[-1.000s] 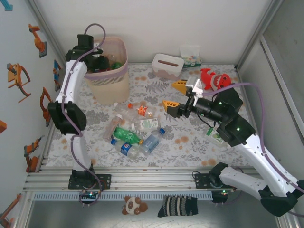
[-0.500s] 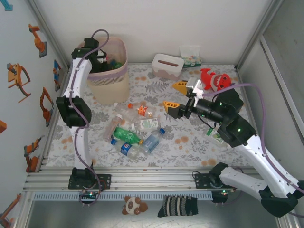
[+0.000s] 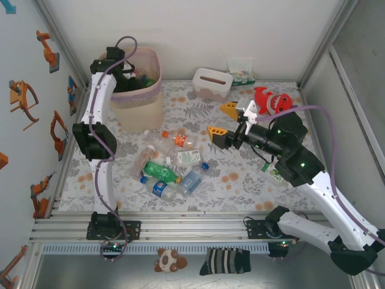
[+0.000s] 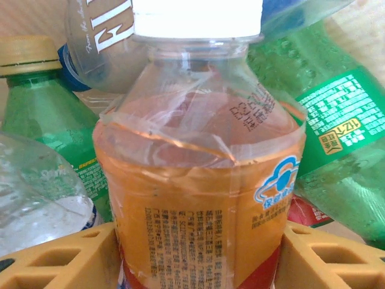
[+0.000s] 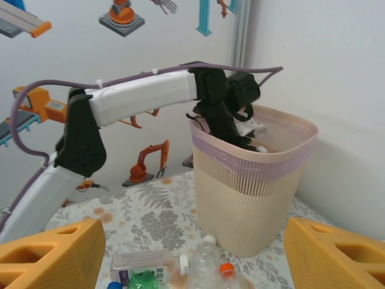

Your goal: Put the plastic bottles in the bin

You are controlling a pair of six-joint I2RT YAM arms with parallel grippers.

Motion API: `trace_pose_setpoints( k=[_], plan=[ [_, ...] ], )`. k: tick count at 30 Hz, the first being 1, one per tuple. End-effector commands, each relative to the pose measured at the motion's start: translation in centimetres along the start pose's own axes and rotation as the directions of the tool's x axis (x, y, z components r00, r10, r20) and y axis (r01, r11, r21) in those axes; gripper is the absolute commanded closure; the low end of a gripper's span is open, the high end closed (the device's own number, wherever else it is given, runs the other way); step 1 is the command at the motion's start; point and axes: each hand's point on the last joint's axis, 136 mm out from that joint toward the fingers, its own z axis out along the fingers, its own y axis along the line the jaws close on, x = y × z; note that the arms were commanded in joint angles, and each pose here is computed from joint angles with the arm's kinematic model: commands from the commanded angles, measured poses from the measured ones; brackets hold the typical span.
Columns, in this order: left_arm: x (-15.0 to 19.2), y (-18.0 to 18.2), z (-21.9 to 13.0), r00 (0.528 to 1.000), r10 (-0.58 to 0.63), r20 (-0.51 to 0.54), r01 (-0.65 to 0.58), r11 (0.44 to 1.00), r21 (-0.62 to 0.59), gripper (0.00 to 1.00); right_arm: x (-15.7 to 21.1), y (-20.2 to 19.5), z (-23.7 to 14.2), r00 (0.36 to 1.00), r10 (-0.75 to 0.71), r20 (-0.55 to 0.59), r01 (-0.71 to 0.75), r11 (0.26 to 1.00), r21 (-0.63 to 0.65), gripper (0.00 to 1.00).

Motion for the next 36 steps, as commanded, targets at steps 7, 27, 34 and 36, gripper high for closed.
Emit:
trace_pose_setpoints(
  k=[7,27,34,36],
  plan=[
    [-1.5,-1.9,-7.7,0.99,-0.006,0.14,-0.004,0.997,0.071,0.34,-0.4,-1.5,-0.6,1.0,0.013,-0.006,-0.012,0.995,0.1,0.23],
    [-2.0,-6.4,-16.4,0.936,0.029,0.352,-0.119,0.964,0.238,0.34,7.8,-12.9,-4.7,0.919,0.368,-0.144,-0.19,0.73,0.656,0.22],
    [-0.7,-8.5,-19.0,0.886,0.005,0.463,-0.184,0.922,0.341,0.34,13.4,-16.1,-8.0,0.813,0.568,-0.128,-0.265,0.557,0.787,0.21],
    [-0.1,-8.7,-19.4,0.869,-0.011,0.495,-0.196,0.91,0.365,0.34,15.4,-16.7,-9.3,0.775,0.622,-0.116,-0.278,0.5,0.82,0.21]
  ],
)
